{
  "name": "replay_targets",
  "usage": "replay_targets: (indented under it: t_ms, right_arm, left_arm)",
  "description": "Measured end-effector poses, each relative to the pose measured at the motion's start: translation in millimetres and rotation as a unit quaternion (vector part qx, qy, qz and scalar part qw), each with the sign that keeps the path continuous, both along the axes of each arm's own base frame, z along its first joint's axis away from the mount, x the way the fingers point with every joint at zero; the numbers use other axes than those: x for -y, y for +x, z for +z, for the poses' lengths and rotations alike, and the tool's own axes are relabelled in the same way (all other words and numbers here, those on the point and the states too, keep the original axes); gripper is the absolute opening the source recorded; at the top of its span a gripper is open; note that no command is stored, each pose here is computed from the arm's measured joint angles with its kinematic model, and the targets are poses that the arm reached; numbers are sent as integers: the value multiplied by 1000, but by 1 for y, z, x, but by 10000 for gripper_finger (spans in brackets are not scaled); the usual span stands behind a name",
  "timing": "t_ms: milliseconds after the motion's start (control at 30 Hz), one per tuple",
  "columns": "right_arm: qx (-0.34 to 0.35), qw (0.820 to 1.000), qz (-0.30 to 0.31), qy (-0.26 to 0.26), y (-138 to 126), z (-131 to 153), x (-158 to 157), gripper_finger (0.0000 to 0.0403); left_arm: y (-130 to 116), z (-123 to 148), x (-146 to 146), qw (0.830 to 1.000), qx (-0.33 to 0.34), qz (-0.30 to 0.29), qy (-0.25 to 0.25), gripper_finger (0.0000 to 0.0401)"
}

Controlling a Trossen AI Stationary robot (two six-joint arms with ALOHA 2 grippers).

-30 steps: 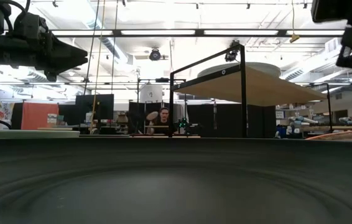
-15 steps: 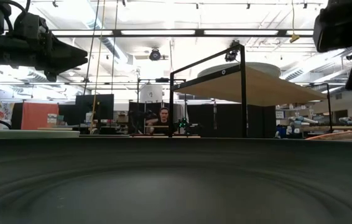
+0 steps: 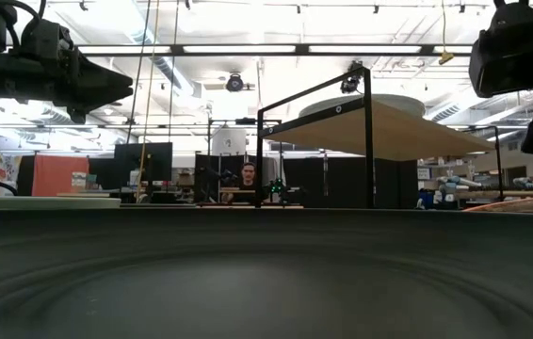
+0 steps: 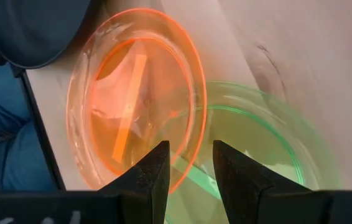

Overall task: Place and stack plates onto a shelf
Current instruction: Put the small orange plate on the shelf

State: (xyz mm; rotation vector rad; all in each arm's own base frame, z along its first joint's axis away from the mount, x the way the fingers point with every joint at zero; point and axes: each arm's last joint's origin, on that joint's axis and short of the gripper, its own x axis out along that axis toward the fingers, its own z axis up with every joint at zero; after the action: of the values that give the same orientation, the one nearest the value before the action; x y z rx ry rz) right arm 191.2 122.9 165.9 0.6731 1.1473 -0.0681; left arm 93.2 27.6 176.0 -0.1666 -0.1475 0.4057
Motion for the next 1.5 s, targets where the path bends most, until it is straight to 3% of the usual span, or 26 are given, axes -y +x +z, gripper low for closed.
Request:
replay_targets:
  t_ms: [500, 933, 1500]
  right_arm:
    - [-23, 1000, 16, 1, 8, -20, -10, 128]
    - [-27, 999, 18, 5, 8, -22, -10, 124]
    - [-26, 1000, 17, 4, 8, -21, -10, 24]
  left_arm:
    - [0, 0, 0, 1000, -1, 0, 0, 137]
    - [0, 0, 0, 1000, -2, 0, 0, 137]
    - [0, 0, 0, 1000, -1, 0, 0, 137]
